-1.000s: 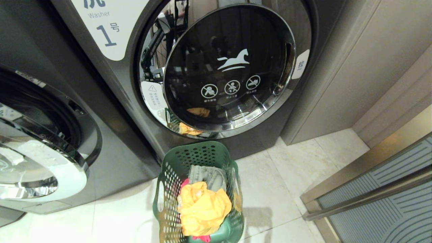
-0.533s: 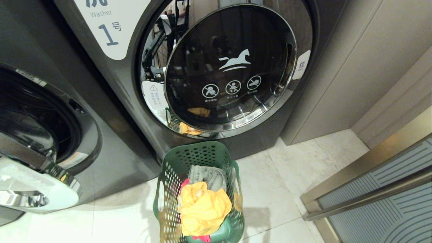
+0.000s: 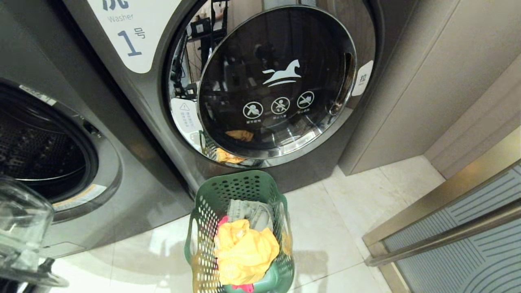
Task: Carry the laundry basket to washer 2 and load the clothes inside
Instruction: Open the lid of the washing machine
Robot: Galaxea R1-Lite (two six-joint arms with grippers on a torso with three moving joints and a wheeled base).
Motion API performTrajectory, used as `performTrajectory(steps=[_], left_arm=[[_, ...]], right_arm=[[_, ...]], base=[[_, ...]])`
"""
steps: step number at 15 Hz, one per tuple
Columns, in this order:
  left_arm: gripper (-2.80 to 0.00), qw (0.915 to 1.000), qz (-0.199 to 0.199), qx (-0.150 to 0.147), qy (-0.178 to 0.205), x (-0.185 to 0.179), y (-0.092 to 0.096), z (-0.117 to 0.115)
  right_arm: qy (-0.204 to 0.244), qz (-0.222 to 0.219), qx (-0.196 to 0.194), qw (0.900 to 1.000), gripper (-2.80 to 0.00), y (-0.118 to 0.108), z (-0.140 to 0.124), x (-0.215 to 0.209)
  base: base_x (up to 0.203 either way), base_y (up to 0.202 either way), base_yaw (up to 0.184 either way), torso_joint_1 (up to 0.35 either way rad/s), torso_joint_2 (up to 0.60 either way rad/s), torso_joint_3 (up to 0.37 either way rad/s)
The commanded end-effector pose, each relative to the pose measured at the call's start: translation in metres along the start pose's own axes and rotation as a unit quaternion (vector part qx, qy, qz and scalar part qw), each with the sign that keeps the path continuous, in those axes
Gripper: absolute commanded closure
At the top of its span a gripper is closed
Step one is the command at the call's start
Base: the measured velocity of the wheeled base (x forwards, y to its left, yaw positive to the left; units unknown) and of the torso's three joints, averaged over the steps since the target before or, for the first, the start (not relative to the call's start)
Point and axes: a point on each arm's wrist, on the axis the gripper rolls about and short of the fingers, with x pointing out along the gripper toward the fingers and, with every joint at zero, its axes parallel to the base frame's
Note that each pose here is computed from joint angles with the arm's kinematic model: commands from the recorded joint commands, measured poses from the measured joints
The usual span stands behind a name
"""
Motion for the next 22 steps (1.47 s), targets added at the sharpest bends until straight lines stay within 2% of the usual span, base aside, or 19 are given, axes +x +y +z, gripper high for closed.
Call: performTrajectory(steps=[1, 2, 3, 4, 6, 9, 13, 15, 17, 20, 22], left_arm=[[0.00, 0.9994, 0.002, 0.003, 0.035, 0.006, 0.001, 0.001], [0.00, 0.9990, 0.008, 0.004, 0.044, 0.003, 0.001, 0.003], [0.00, 0.9980, 0.033, 0.006, 0.054, 0.002, 0.002, 0.003], [0.00, 0.9946, 0.079, 0.013, 0.066, 0.001, 0.004, 0.003], [0.00, 0.9842, 0.147, 0.021, 0.097, 0.008, 0.011, 0.002], [0.00, 0.9627, 0.225, 0.004, 0.151, 0.034, 0.032, 0.001], [0.00, 0.9214, 0.326, -0.005, 0.212, 0.057, 0.081, -0.006], [0.00, 0.9072, 0.359, -0.010, 0.220, 0.065, 0.109, -0.008], [0.00, 0.8888, 0.400, -0.020, 0.222, 0.066, 0.135, -0.010], [0.00, 0.8658, 0.436, -0.044, 0.242, 0.072, 0.181, -0.020], [0.00, 0.8554, 0.456, -0.050, 0.241, 0.076, 0.209, -0.025]], right_arm=[[0.000, 0.000, 0.000, 1.000, 0.00, 0.000, 0.000, 0.000], [0.000, 0.000, 0.000, 1.000, 0.00, 0.000, 0.000, 0.000], [0.000, 0.000, 0.000, 1.000, 0.00, 0.000, 0.000, 0.000], [0.000, 0.000, 0.000, 1.000, 0.00, 0.000, 0.000, 0.000], [0.000, 0.000, 0.000, 1.000, 0.00, 0.000, 0.000, 0.000], [0.000, 0.000, 0.000, 1.000, 0.00, 0.000, 0.000, 0.000], [0.000, 0.000, 0.000, 1.000, 0.00, 0.000, 0.000, 0.000], [0.000, 0.000, 0.000, 1.000, 0.00, 0.000, 0.000, 0.000], [0.000, 0.000, 0.000, 1.000, 0.00, 0.000, 0.000, 0.000], [0.000, 0.000, 0.000, 1.000, 0.00, 0.000, 0.000, 0.000], [0.000, 0.000, 0.000, 1.000, 0.00, 0.000, 0.000, 0.000]], base=[[0.000, 0.000, 0.000, 0.000, 0.00, 0.000], [0.000, 0.000, 0.000, 0.000, 0.00, 0.000], [0.000, 0.000, 0.000, 0.000, 0.00, 0.000], [0.000, 0.000, 0.000, 0.000, 0.00, 0.000], [0.000, 0.000, 0.000, 0.000, 0.00, 0.000], [0.000, 0.000, 0.000, 0.000, 0.00, 0.000], [0.000, 0.000, 0.000, 0.000, 0.00, 0.000], [0.000, 0.000, 0.000, 0.000, 0.00, 0.000], [0.000, 0.000, 0.000, 0.000, 0.00, 0.000], [0.000, 0.000, 0.000, 0.000, 0.00, 0.000], [0.000, 0.000, 0.000, 0.000, 0.00, 0.000]])
